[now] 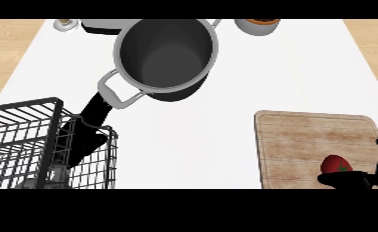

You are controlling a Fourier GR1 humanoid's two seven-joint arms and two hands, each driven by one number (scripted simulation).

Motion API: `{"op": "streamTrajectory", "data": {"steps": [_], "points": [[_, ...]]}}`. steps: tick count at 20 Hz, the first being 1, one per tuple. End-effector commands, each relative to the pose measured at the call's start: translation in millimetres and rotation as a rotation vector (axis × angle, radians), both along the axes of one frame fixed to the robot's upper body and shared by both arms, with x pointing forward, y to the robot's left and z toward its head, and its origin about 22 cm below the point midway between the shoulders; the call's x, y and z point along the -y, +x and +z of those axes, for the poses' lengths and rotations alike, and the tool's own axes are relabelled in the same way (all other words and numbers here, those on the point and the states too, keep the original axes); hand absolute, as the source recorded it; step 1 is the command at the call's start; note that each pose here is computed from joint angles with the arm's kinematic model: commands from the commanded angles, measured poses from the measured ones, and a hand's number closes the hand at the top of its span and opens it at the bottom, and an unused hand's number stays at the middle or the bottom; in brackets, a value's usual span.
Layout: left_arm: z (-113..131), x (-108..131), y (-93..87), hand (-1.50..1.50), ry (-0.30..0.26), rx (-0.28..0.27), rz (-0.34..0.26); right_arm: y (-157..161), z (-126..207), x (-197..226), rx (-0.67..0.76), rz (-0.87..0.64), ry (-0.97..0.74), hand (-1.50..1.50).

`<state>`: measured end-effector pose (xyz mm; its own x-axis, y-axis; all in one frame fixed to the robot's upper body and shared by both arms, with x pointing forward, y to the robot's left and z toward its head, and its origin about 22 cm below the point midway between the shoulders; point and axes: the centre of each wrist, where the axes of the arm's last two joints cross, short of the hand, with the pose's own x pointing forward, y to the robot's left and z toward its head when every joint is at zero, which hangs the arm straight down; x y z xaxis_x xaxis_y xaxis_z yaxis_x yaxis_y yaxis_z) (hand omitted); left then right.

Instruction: Pick the tomato from the cutting board and place it in the pot

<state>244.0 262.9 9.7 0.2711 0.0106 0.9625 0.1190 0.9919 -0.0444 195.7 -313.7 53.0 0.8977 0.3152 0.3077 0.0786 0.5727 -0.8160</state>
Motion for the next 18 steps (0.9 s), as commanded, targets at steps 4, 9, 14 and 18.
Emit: {"op": "streamTrajectory", "data": {"steps": [4,9,14,18], "points": [[15,31,-3.5,0.00,-0.085,0.037,-0.142,-2,-10,-3,-0.108,-0.127,0.025,-1.50],[12,29,-4.0,0.00,-0.074,0.028,-0.129,6,-29,-10,-0.125,-0.153,0.034,-1.50],[2,58,-9.6,0.00,-0.080,0.042,-0.146,-2,-38,4,-0.122,-0.128,0.046,-1.50],[12,33,-8.9,0.00,-0.077,0.032,-0.119,1,-46,7,-0.034,-0.057,0.097,1.50]]}}
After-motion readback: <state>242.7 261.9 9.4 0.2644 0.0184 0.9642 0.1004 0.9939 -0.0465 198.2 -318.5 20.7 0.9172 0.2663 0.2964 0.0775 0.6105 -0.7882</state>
